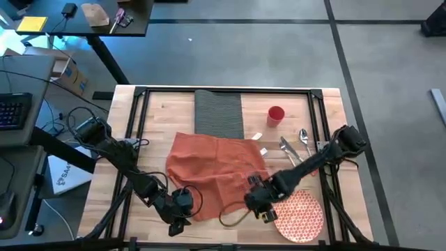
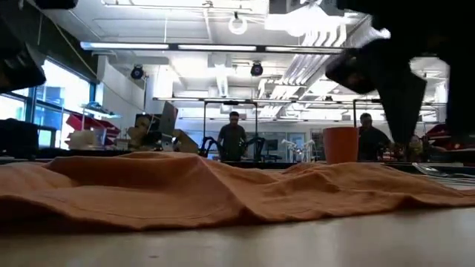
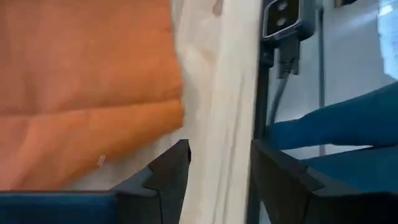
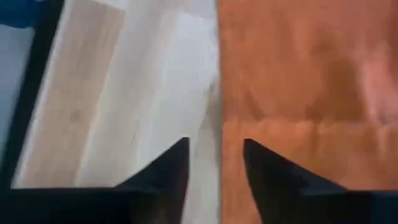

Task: Set table place
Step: Move the orange napkin to the center of the table

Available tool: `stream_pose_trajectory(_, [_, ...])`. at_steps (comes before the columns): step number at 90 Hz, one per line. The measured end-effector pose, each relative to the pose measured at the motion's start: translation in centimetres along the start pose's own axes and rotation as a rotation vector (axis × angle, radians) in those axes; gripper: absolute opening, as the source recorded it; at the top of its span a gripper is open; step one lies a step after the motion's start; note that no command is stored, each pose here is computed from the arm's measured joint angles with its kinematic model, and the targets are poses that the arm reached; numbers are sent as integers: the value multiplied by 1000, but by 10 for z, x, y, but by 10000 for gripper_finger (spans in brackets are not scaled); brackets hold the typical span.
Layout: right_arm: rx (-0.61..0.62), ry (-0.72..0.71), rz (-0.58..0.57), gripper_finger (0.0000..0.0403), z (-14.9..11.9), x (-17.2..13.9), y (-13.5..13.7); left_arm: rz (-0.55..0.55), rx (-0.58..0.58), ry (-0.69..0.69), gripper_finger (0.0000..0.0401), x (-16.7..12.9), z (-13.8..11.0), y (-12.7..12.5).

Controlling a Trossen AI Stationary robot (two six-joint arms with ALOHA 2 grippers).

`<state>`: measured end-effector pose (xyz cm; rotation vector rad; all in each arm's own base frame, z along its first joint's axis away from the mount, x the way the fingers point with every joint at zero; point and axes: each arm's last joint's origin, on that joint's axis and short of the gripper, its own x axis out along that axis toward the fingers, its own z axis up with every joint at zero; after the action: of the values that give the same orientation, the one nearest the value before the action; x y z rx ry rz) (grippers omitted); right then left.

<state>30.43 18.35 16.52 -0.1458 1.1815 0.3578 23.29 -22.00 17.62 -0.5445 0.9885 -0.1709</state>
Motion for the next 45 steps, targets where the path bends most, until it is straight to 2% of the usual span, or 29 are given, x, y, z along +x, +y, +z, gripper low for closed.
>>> stream_pose_trajectory(8, [-5, -78, -40, 182, -6, 10, 3, -4, 2, 4, 152, 0, -1, -1])
stream_pose_trajectory(17, [37, -87, -112, 167, -17, 23, 0, -16, 2, 21, 152, -1, -1, -1])
stream_pose_trajectory(26, [51, -67, -110, 135, -23, 36, -6, -34, 11, 14, 152, -1, 1, -3])
stream_pose_trajectory(37, [38, -49, -88, 88, -23, 46, -11, -53, 80, -10, 151, -4, 9, -12])
stream_pose_trajectory(45, [104, -67, -98, 36, -14, 44, -15, -48, 123, -46, 151, -8, 18, -18])
